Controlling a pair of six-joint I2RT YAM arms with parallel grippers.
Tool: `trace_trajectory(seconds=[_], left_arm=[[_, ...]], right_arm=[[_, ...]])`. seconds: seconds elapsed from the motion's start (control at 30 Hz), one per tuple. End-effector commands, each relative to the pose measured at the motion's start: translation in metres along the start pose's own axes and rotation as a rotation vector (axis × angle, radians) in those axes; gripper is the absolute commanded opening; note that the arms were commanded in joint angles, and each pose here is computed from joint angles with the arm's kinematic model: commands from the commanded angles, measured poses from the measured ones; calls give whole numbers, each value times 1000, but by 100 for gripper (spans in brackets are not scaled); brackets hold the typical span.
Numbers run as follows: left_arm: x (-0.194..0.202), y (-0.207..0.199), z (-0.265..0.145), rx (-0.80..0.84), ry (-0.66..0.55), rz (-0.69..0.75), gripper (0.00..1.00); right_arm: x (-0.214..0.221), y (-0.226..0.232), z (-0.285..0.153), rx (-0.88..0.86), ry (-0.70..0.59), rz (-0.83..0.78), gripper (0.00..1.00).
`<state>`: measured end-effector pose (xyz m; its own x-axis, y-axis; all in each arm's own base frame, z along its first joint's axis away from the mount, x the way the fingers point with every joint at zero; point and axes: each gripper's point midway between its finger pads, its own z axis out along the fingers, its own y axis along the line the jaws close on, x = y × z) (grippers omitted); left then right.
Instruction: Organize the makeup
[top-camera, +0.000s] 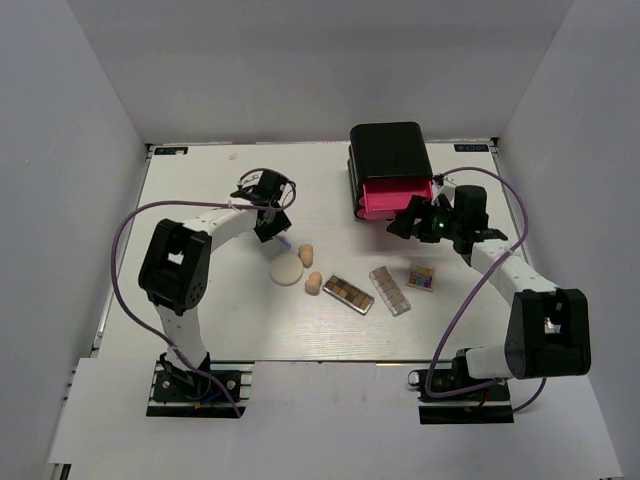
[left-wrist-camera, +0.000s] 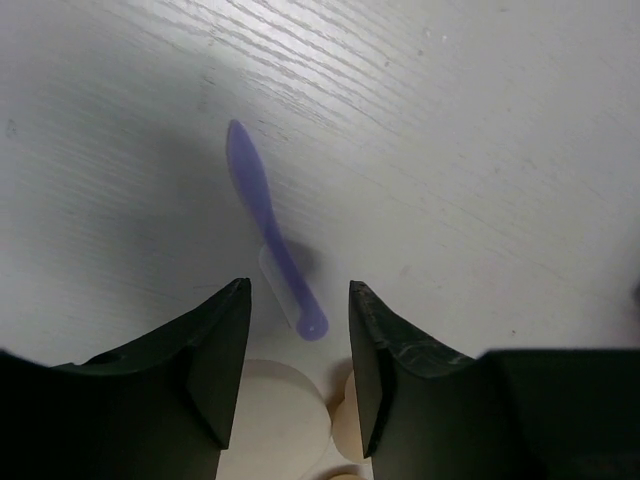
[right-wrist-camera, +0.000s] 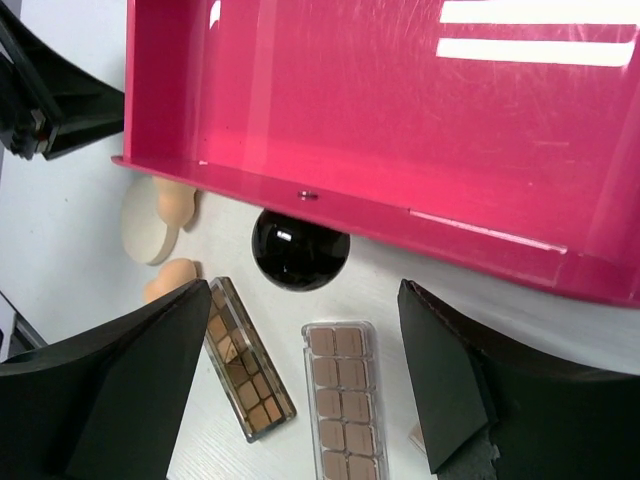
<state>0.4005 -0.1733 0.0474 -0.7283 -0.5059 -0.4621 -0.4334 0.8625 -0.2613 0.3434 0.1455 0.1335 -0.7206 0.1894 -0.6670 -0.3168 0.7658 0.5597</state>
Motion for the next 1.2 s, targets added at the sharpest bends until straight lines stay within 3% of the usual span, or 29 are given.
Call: trace_trajectory(seconds=[0.0,0.63,0.7,0.83,1.0,1.17], left_arm=[[-15,3,-7,-73,-29,-6,53],[-5,23,32,-264,58,77,45],[1,26,36,-277,82,89,40],[10,34,40,-300,117,117,20],[11,32,35,-282,122,113,10],[-19,-13,4,-100,36,76,6]], right_arm=[[-1,5,-8,-18,-20,-61,81],[16,5,-24,-15,-43,-141,82],[16,5,-24,-16,-44,-142,82],[14,6,-25,-17,-51,-149,82],[17,6,-27,-9,-52,-155,83],[19,5,-30,-7,-53,-164,84]])
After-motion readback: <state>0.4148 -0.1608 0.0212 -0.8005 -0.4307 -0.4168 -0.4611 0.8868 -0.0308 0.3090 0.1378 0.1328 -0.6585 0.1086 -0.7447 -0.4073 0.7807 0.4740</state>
